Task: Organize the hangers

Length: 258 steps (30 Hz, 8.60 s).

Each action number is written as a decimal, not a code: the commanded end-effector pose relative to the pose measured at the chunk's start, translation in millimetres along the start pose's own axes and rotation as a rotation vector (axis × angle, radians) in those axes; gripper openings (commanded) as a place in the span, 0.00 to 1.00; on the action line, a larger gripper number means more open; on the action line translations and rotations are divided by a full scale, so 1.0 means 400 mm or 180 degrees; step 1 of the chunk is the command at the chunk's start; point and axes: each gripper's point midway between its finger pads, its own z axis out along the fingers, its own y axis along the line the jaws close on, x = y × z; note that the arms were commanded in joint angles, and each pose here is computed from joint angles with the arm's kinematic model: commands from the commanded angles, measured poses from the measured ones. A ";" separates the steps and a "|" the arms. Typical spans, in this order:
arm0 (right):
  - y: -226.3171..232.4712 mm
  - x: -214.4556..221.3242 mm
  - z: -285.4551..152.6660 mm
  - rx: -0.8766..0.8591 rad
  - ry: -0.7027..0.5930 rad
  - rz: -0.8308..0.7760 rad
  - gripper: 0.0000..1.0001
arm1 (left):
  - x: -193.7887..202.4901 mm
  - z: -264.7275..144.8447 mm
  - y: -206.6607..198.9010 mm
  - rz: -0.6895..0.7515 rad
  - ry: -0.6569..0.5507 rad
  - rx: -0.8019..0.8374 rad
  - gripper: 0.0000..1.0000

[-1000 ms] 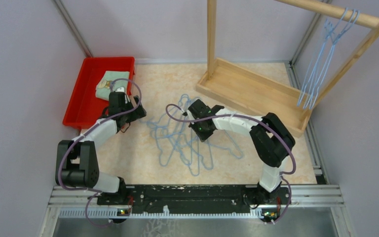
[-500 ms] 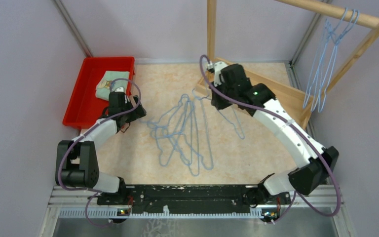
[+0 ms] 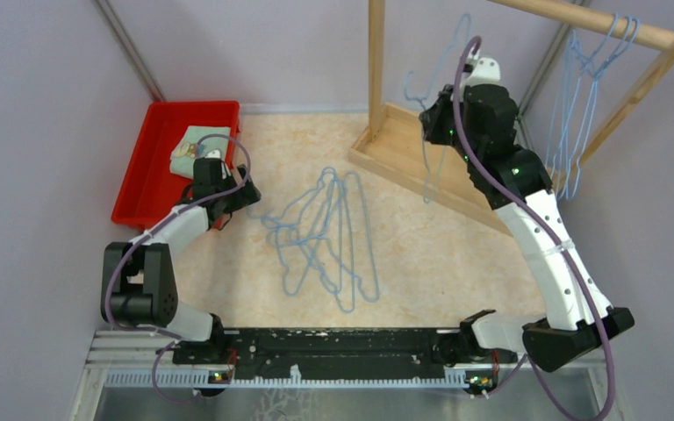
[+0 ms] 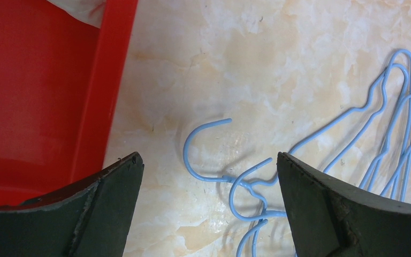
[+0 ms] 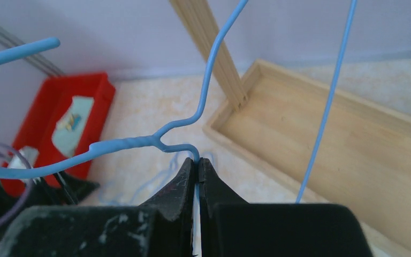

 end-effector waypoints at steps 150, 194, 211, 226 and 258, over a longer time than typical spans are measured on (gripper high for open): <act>0.298 0.975 0.182 -0.1547 0.2575 -0.1460 0.42 | 0.088 0.056 0.032 -0.0162 0.0337 0.0033 1.00; 0.208 0.509 0.105 -0.0808 0.1584 -0.1762 0.00 | 0.067 0.015 0.019 -0.0337 0.0172 0.0126 1.00; 0.226 0.624 0.142 -0.1158 0.1675 -0.1547 0.00 | 0.071 0.002 0.003 -0.0379 0.0186 0.0237 1.00; -0.022 0.735 0.146 -0.0202 0.2300 -0.1225 0.78 | 0.103 0.013 0.010 -0.0371 0.0298 0.0226 1.00; -0.183 0.987 0.188 -0.0250 0.3097 -0.0497 0.19 | 0.092 0.079 0.011 -0.0348 0.0445 0.0145 1.00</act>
